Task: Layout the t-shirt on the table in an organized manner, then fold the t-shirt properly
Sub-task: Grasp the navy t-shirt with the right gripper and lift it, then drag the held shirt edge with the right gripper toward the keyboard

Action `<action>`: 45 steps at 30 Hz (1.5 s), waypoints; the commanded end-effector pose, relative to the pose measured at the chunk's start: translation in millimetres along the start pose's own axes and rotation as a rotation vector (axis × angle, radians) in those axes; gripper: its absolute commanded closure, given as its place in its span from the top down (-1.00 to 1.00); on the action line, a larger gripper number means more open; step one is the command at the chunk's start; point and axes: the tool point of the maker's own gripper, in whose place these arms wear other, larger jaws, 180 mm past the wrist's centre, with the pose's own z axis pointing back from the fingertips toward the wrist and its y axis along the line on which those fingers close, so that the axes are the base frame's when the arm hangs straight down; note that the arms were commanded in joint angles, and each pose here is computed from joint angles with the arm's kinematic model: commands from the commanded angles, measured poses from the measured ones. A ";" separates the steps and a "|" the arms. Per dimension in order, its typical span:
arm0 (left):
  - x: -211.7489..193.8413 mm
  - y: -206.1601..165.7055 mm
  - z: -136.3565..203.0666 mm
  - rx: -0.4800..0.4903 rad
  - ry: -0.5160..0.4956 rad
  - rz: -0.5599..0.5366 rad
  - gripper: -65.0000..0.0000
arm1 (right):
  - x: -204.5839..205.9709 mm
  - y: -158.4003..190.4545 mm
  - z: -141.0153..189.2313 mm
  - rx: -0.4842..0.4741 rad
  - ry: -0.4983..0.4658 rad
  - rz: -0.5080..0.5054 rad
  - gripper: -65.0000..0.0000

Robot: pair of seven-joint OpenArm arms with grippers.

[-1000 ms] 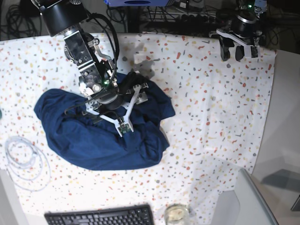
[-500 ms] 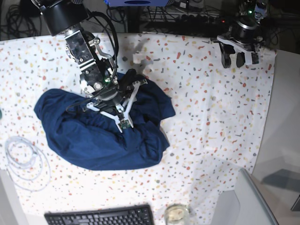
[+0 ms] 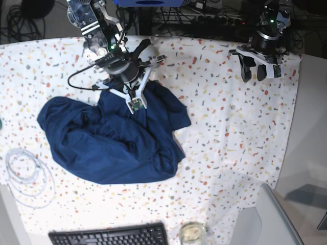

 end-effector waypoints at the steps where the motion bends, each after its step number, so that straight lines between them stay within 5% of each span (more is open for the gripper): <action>1: 11.3 2.2 -0.1 -0.001 -0.038 -0.011 -0.14 | 7.4 7.1 5.8 0.017 -0.035 -0.007 -1.00; 8: 16.6 3.7 -7.5 0.004 -0.050 -0.011 -0.18 | -28.3 44.9 14.3 0.111 0.026 0.111 -1.00; 16: 20.0 7.6 -8.5 0.011 -0.057 -0.014 -0.85 | -18.5 21.8 33.3 0.062 -0.021 0.078 -0.98; 20: 19.8 7.4 -8.5 0.012 -0.057 -0.011 -0.96 | 12.0 -2.7 46.4 0.003 -0.110 0.047 -0.59; 25: 17.3 4.2 -8.3 0.004 -0.050 -0.012 -0.98 | 49.6 -57.1 49.8 -0.124 -0.196 0.015 0.32; 28: 13.4 8.5 -4.9 0.014 -0.041 -0.013 -1.00 | 66.6 -98.1 44.3 -0.214 -0.215 -0.011 0.70; 33: 5.2 12.1 -1.2 0.021 -0.020 -0.015 -1.00 | 61.0 -142.4 20.5 -0.270 -0.071 -0.049 0.71; 37: -8.3 19.1 -0.9 0.039 0.014 -0.014 -1.00 | 63.3 -158.1 22.9 -0.293 -0.089 -0.080 0.71; 40: -12.7 21.1 -0.4 0.044 0.025 -0.012 -1.00 | 50.3 -180.3 33.6 -0.387 -0.054 0.018 0.71; 45: -14.2 35.9 6.2 0.084 0.026 -0.006 -1.00 | 24.7 -169.4 31.4 -0.415 0.030 0.262 0.71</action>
